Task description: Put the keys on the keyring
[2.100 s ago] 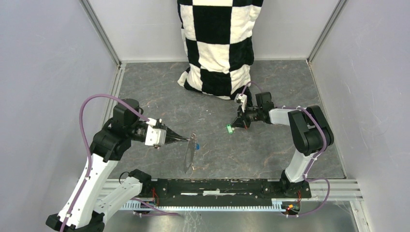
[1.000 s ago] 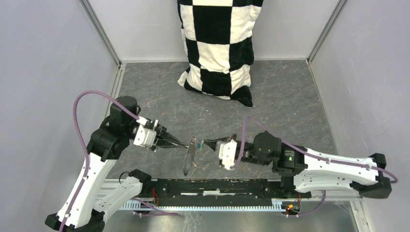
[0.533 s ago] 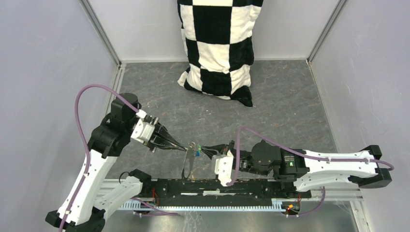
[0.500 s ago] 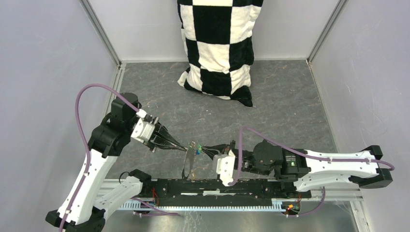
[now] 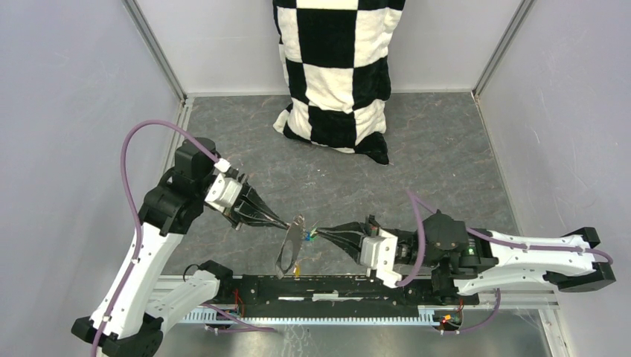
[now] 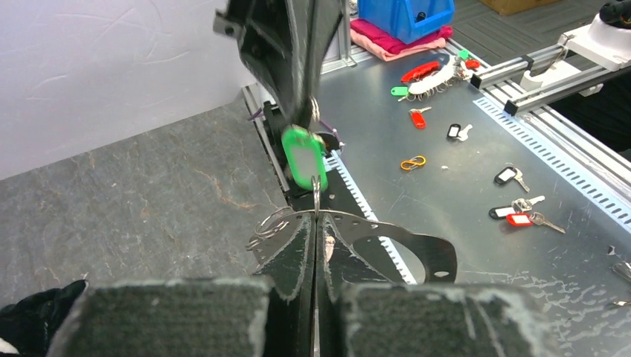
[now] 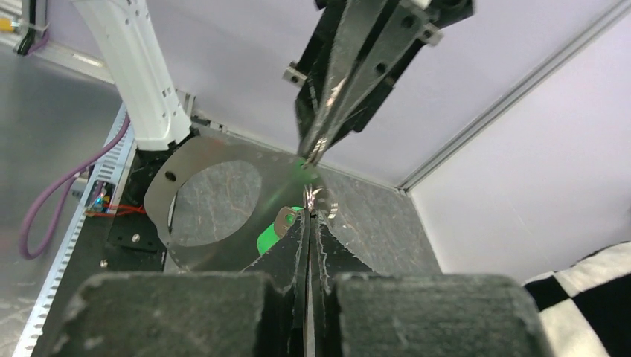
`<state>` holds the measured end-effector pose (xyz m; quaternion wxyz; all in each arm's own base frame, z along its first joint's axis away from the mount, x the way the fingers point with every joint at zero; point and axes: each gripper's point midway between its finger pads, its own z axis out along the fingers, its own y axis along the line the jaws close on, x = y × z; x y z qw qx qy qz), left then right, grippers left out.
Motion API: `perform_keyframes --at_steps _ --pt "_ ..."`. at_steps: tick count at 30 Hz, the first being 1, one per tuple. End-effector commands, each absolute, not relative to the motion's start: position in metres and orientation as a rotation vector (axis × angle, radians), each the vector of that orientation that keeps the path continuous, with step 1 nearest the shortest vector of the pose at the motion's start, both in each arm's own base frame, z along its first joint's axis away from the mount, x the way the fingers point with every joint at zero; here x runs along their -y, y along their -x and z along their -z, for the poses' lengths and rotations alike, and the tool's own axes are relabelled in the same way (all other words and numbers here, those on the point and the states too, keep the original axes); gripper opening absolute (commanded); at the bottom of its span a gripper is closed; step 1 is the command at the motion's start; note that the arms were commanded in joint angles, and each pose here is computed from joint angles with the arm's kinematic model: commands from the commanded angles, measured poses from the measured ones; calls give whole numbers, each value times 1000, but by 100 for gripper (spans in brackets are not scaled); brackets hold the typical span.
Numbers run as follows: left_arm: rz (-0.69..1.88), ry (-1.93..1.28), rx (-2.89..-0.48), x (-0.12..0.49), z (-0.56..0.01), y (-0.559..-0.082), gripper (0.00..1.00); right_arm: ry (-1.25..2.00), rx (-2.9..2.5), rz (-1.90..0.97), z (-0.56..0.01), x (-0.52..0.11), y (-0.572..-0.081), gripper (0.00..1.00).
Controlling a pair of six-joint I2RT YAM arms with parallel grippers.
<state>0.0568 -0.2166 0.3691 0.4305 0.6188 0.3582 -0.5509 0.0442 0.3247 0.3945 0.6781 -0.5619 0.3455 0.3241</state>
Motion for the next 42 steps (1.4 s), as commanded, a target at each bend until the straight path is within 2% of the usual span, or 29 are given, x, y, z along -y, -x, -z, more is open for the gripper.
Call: perform_keyframes --at_steps 1,6,12,15,29,42 --pt "1387 -1584 -696 210 -400 -35 2 1247 -729 -741 -411 -330 -40 0" --pt "1283 -1602 -595 209 -410 -34 2 1177 -707 -774 -425 -331 -39 0" --pt "807 -1618 -382 211 -413 -57 2 1115 -661 -828 -437 -329 -34 0" --pt "683 -1601 -316 212 -420 -66 2 1113 -681 -813 -438 -330 -37 0" --pt "756 -1601 -268 205 -430 -37 2 1101 -641 -808 -470 -326 -35 0" --pt "743 -1595 -279 201 -427 -31 2 1223 -622 -593 -462 -333 -53 0"
